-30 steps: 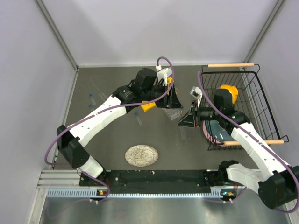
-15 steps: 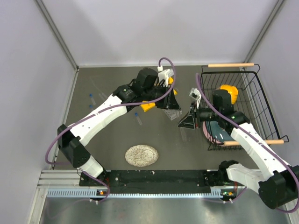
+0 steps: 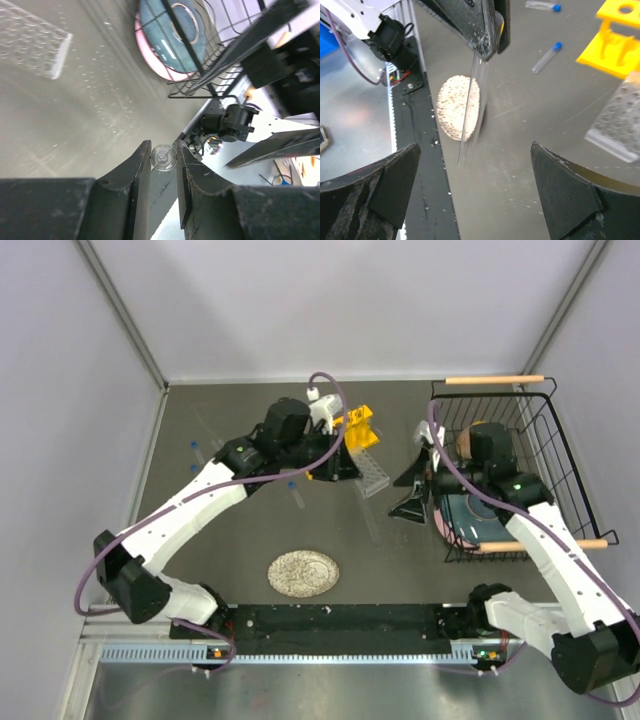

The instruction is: Organize the chemistry lab equipment

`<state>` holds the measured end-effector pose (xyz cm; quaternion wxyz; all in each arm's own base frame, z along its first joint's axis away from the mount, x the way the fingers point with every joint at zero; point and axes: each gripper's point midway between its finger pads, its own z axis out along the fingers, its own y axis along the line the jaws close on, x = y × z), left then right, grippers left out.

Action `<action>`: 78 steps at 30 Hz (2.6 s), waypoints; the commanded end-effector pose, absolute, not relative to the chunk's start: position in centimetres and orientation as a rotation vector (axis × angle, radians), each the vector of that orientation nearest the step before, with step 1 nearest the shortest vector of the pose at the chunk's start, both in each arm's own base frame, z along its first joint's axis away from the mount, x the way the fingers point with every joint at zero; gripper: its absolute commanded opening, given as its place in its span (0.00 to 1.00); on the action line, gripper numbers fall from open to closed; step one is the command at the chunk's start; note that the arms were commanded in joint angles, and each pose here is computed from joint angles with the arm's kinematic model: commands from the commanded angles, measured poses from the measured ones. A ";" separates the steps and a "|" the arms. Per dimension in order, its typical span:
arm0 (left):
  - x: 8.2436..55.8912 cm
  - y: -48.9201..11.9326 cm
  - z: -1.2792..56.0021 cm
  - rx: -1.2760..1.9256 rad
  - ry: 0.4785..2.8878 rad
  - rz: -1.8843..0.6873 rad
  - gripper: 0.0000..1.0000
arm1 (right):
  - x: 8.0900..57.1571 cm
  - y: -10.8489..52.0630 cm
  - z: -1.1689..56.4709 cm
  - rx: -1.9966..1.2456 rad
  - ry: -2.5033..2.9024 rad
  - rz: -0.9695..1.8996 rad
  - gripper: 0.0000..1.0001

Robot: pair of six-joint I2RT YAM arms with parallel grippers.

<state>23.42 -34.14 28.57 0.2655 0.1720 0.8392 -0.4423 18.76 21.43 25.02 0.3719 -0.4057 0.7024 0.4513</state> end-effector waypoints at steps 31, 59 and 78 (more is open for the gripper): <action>45.2 -27.7 33.5 0.426 1.863 -0.390 0.08 | 24.5 12.0 25.1 -0.813 1.688 0.900 0.99; 48.1 -29.5 29.0 0.439 1.931 -0.414 0.08 | 24.9 11.7 24.7 -0.808 1.705 0.863 0.99; 47.8 -29.5 27.0 0.437 1.961 -0.413 0.08 | 24.9 11.7 24.6 -0.809 1.707 0.864 0.99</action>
